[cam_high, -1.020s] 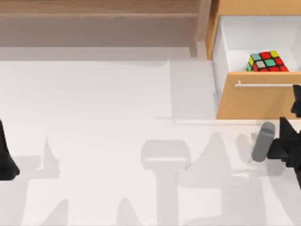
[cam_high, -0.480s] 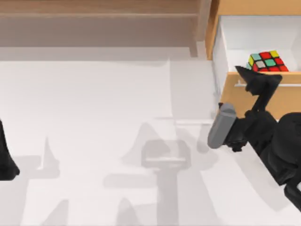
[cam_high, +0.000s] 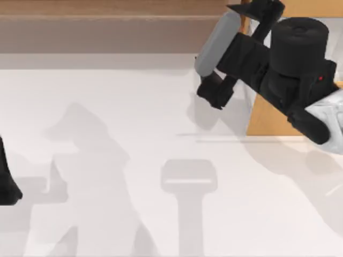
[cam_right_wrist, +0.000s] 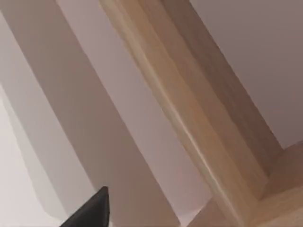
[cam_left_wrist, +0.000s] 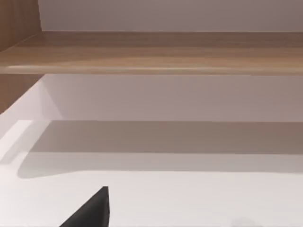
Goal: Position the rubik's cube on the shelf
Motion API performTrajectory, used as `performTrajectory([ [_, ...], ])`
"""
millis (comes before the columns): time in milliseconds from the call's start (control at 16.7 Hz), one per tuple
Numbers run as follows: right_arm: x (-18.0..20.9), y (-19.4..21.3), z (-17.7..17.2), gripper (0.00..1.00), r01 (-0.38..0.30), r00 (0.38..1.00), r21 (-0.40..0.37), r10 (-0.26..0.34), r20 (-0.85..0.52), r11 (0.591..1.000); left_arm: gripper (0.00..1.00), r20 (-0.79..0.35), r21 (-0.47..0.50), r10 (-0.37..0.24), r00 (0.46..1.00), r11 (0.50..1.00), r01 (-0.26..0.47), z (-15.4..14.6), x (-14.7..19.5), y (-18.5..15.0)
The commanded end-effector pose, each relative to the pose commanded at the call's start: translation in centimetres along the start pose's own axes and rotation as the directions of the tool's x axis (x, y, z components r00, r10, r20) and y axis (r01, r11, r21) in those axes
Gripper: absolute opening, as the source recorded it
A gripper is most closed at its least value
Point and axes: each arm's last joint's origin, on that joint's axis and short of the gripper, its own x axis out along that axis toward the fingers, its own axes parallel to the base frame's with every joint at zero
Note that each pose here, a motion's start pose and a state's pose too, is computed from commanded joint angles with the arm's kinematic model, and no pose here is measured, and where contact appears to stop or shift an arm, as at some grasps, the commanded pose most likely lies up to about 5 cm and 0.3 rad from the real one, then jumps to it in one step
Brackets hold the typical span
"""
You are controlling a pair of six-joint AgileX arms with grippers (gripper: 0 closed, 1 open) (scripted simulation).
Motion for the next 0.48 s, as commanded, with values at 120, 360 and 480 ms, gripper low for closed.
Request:
performTrajectory([
  [120,0.9,-3.7,1.8,1.0,-0.023,0.999,0.121,0.028,-0.04,0.992,1.0,0.0,0.0,0.0,1.0,1.0,0.0,0.0,0.0,0.0],
  [360,2.1,-10.7,3.0,1.0,-0.04,0.974,0.36,0.118,-0.196,0.932,1.0,0.0,0.0,0.0,1.0,1.0,0.0,0.0,0.0,0.0],
  [480,2.7,-13.2,2.4,1.0,-0.033,0.936,0.469,0.192,-0.295,0.883,1.0,0.0,0.0,0.0,1.0,1.0,0.0,0.0,0.0,0.0],
])
